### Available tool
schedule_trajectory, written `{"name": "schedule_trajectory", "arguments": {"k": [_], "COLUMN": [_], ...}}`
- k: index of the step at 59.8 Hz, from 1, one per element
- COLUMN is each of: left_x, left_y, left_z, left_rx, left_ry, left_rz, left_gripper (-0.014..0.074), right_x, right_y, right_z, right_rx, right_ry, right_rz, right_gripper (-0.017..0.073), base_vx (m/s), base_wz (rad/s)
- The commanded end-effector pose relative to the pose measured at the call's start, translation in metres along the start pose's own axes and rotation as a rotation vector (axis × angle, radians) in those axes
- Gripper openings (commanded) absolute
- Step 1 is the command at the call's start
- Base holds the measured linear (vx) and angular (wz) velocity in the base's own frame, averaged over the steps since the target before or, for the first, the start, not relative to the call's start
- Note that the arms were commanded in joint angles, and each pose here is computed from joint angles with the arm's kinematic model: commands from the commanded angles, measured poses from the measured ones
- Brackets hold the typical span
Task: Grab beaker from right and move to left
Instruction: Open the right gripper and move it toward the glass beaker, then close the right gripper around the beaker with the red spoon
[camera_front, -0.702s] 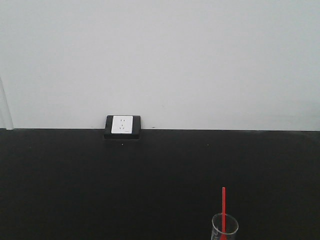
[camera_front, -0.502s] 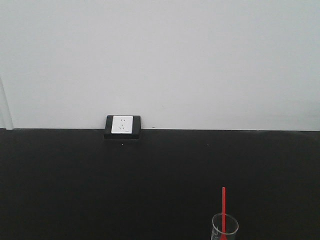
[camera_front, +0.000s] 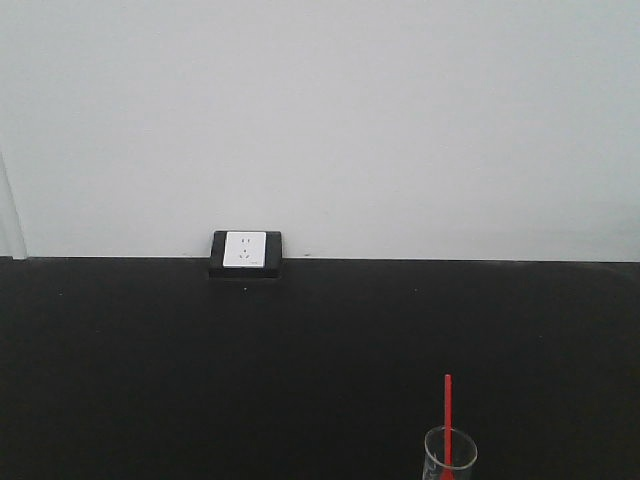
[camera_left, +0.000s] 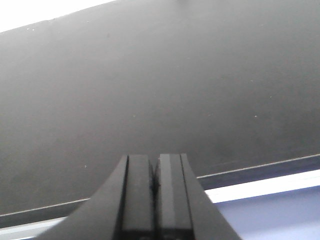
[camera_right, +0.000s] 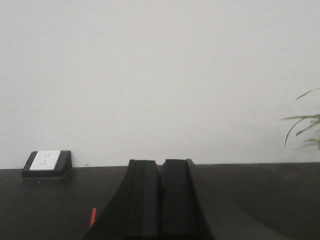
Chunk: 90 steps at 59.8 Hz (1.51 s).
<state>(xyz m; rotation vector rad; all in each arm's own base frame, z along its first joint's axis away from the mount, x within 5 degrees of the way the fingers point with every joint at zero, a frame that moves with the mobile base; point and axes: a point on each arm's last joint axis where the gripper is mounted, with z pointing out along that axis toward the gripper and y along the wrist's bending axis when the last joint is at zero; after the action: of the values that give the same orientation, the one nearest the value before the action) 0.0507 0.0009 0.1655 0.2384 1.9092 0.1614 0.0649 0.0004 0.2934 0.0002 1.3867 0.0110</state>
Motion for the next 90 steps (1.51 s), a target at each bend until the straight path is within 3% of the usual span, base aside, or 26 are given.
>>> {"name": "schedule_trajectory", "arguments": {"k": [1,11,24,33,40,47,52,59,70,80,90], "left_x": [-0.002,-0.002,-0.002,-0.002,-0.002,-0.002,-0.002,-0.002,-0.002,-0.002,-0.002], "left_y": [0.0,0.0,0.0,0.0,0.0,0.0,0.0,0.0,0.0,0.0,0.0], "left_z": [0.002,0.002,0.002,0.002,0.002,0.002,0.002,0.002,0.002,0.002,0.002], "left_rx": [-0.004,-0.004,-0.004,-0.004,-0.004,-0.004,-0.004,-0.004,-0.004,-0.004,-0.004], "left_ry": [-0.064,-0.064,-0.064,-0.064,-0.064,-0.064,-0.064,-0.064,-0.064,-0.064,-0.064], "left_rz": [0.001,0.001,0.001,0.001,0.001,0.001,0.001,0.001,0.001,0.001,0.001], "left_gripper": [-0.0006,-0.0006,-0.0006,-0.0006,-0.0006,-0.0006,-0.0006,-0.0006,-0.0006,-0.0006,-0.0006], "right_x": [-0.038,-0.051,-0.036,-0.031,-0.03,-0.026,-0.021,-0.016,-0.013,-0.008,0.031], "right_y": [0.0,-0.001,-0.001,-0.001,0.0,0.002,0.001,0.0,0.0,0.001,0.014], "right_z": [0.026,0.062,0.09,0.1,0.105,0.111,0.115,0.121,0.124,0.128,0.135], "right_rx": [0.009,0.013,0.017,0.015,-0.002,-0.018,-0.015,-0.007,-0.006,-0.014,-0.151], "right_ry": [-0.065,-0.003,0.074,0.069,0.05,0.056,0.075,0.091,0.099,0.069,0.041], "right_rz": [-0.028,0.003,-0.004,-0.03,-0.095,-0.14,-0.127,-0.102,-0.092,-0.04,-0.05], "right_gripper": [-0.0008,-0.0008,0.0001,0.0071,0.0188,0.0391,0.0562,0.0733,0.0724,0.0695,0.0653], "base_vx": [0.0,0.0,0.0,0.0,0.0,0.0,0.0,0.0,0.0,0.0,0.0], "base_wz": [0.0,0.0,0.0,0.0,0.0,0.0,0.0,0.0,0.0,0.0,0.0]}}
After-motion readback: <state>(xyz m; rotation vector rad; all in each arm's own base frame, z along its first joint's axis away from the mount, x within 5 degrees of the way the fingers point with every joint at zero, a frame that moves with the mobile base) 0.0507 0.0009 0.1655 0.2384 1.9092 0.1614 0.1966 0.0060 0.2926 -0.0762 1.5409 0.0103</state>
